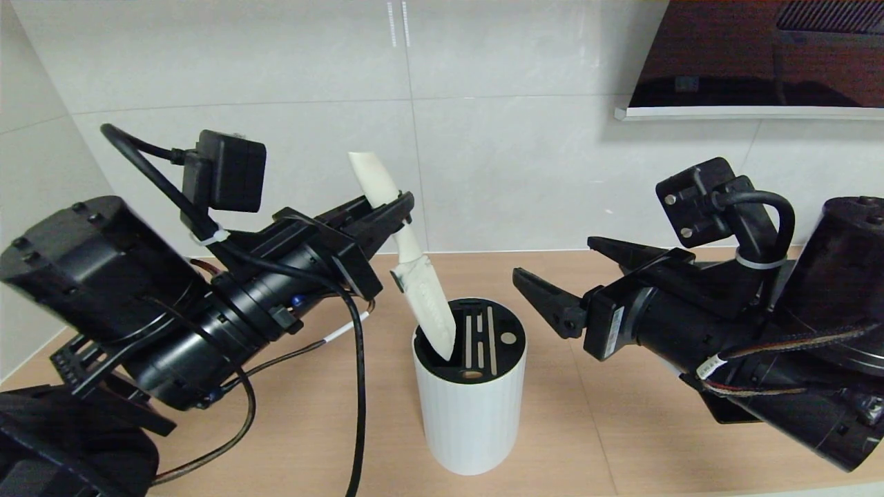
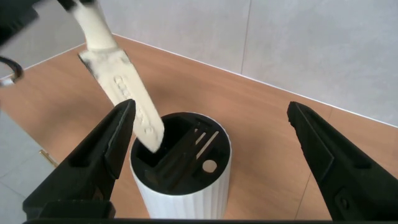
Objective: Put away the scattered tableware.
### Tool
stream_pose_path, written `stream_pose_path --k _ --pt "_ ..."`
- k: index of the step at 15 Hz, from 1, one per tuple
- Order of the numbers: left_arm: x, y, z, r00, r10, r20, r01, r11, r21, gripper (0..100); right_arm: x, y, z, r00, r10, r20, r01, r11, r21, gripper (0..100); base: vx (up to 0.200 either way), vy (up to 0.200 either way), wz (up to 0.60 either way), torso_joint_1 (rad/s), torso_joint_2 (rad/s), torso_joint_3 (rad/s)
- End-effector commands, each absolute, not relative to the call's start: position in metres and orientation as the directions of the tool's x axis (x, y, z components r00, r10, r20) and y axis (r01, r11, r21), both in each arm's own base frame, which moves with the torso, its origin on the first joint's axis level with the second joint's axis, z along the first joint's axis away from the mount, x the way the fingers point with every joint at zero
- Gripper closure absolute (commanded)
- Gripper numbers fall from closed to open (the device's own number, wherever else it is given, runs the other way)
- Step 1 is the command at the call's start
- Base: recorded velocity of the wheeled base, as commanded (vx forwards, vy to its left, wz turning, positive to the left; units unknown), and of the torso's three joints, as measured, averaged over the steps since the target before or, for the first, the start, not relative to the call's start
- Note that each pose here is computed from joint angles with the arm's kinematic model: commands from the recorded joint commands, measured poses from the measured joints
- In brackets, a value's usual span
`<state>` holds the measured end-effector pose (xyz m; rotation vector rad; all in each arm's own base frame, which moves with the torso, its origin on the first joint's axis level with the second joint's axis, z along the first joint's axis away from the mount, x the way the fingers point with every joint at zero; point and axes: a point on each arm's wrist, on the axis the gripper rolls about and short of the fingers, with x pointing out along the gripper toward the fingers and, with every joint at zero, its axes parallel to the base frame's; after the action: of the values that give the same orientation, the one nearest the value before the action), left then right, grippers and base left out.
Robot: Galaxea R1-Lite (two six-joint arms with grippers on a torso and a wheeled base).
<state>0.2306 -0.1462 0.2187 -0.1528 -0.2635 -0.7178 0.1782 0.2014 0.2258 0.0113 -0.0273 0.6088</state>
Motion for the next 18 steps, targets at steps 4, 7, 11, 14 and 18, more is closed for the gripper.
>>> stream_pose_path --k 4,7,11,14,18 --pt "0.237 -0.156 0.196 0.729 -0.651 0.212 0.675 0.735 -0.065 100 0.179 0.202 0.225 0.82 0.572 0.025 -0.572 0.82 0.001 0 0.0 0.0 0.0 0.0 0.0 0.0" --pt "0.244 -0.166 0.179 0.722 -0.666 0.188 0.687 0.723 -0.076 100 0.179 0.203 0.223 0.82 0.572 0.021 -0.572 0.82 -0.001 0 0.0 0.0 0.0 0.0 0.0 0.0" --pt "0.254 -0.178 0.158 0.715 -0.67 0.197 0.692 0.718 -0.068 100 0.18 0.203 0.223 0.82 0.572 0.018 -0.572 0.82 -0.001 0 0.0 0.0 0.0 0.0 0.0 0.0" --pt "0.253 -0.185 0.147 0.725 -0.665 0.179 0.684 0.726 -0.073 100 0.18 0.203 0.222 0.82 0.572 0.016 -0.572 0.82 -0.002 0 0.0 0.0 0.0 0.0 0.0 0.0" --pt "0.254 -0.188 0.139 0.73 -0.667 0.147 0.681 0.728 -0.078 100 0.18 0.204 0.222 0.82 0.572 0.015 -0.572 0.82 -0.002 0 0.0 0.0 0.0 0.0 0.0 0.0"
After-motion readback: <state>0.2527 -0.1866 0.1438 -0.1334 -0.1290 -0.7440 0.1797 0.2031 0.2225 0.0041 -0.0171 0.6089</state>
